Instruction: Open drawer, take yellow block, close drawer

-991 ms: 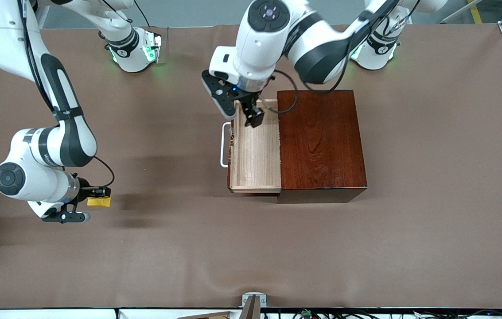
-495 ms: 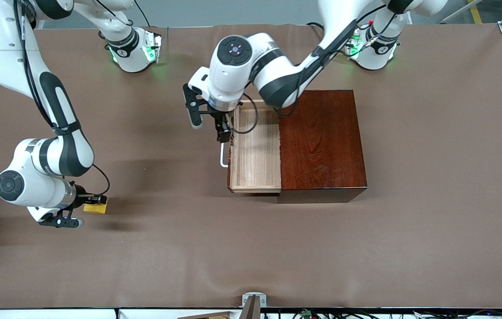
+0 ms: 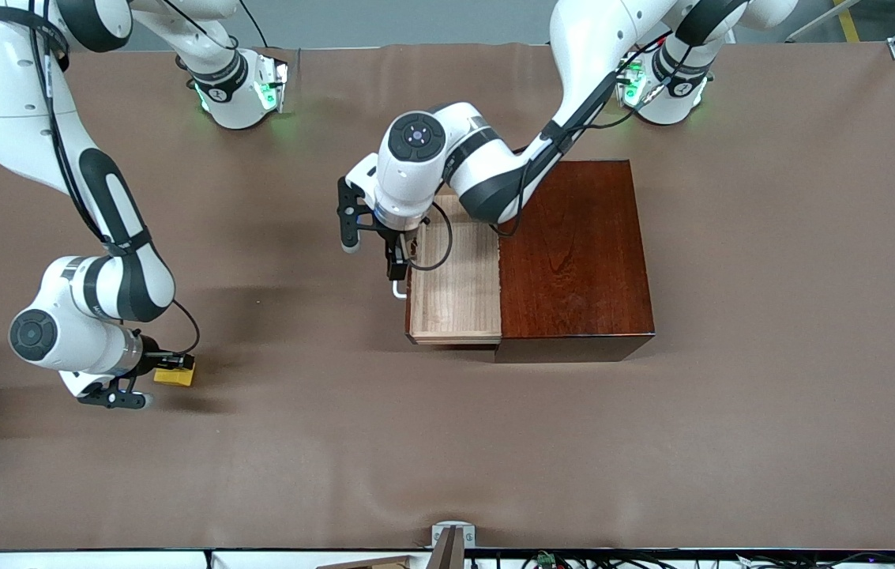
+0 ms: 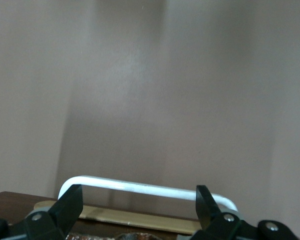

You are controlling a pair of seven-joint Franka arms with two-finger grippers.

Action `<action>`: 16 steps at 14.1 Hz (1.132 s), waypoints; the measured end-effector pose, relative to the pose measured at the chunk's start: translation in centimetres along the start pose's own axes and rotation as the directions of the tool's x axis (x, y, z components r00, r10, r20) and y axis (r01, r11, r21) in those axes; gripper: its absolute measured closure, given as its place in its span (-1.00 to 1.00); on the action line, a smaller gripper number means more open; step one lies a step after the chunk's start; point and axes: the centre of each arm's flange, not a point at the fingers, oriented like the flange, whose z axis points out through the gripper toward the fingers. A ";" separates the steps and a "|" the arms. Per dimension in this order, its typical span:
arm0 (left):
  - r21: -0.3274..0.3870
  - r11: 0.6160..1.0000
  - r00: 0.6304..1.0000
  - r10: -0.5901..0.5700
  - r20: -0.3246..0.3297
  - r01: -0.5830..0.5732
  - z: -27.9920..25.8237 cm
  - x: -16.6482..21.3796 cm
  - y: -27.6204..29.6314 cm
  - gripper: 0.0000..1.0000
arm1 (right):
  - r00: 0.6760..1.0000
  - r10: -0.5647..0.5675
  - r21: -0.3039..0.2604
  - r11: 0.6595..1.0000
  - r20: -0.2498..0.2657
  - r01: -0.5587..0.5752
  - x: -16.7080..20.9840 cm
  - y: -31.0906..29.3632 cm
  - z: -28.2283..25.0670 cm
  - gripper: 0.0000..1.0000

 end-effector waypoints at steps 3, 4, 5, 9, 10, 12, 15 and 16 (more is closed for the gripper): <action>0.015 0.999 0.999 0.030 0.036 -0.031 1.0 0.4 1.1 -1.00 | 1.000 0.000 0.000 1.000 0.007 0.000 -0.2 0.0 0.4 -0.64; 0.009 0.999 0.998 0.038 0.056 -0.038 1.2 0.4 1.6 -1.00 | 1.000 -0.001 0.001 1.000 0.009 0.001 -0.3 -0.1 0.5 -0.81; 0.008 0.999 0.995 0.046 0.086 -0.047 1.4 0.2 1.7 -1.00 | 1.000 -0.003 0.002 1.000 0.012 0.003 -0.4 -0.2 0.5 -0.97; 0.019 0.997 0.983 0.071 0.167 -0.075 1.3 -0.5 1.5 -1.00 | 0.999 -0.015 0.002 1.000 0.036 0.015 -0.8 -1.0 -3.2 -1.00; 0.019 0.997 0.981 0.071 0.183 -0.076 1.2 -0.7 1.3 -1.00 | 0.999 -0.018 0.001 1.000 0.037 0.018 -1.0 -1.2 -5.5 -1.00; 0.017 0.997 0.973 0.075 0.218 -0.080 1.0 -1.1 1.0 -1.00 | 0.999 -0.025 0.000 1.000 0.032 0.025 -1.8 -1.5 -10.3 -1.00; 0.012 0.996 0.948 0.085 0.308 -0.093 0.7 -2.1 0.9 -1.00 | 0.999 -0.043 -0.002 0.999 0.021 0.043 -3.2 -2.4 -15.9 -1.00; 0.011 0.995 0.936 0.087 0.341 -0.096 0.6 -2.5 0.8 -1.00 | 0.998 -0.054 -0.003 0.999 0.013 0.054 -3.6 -3.0 -17.4 -1.00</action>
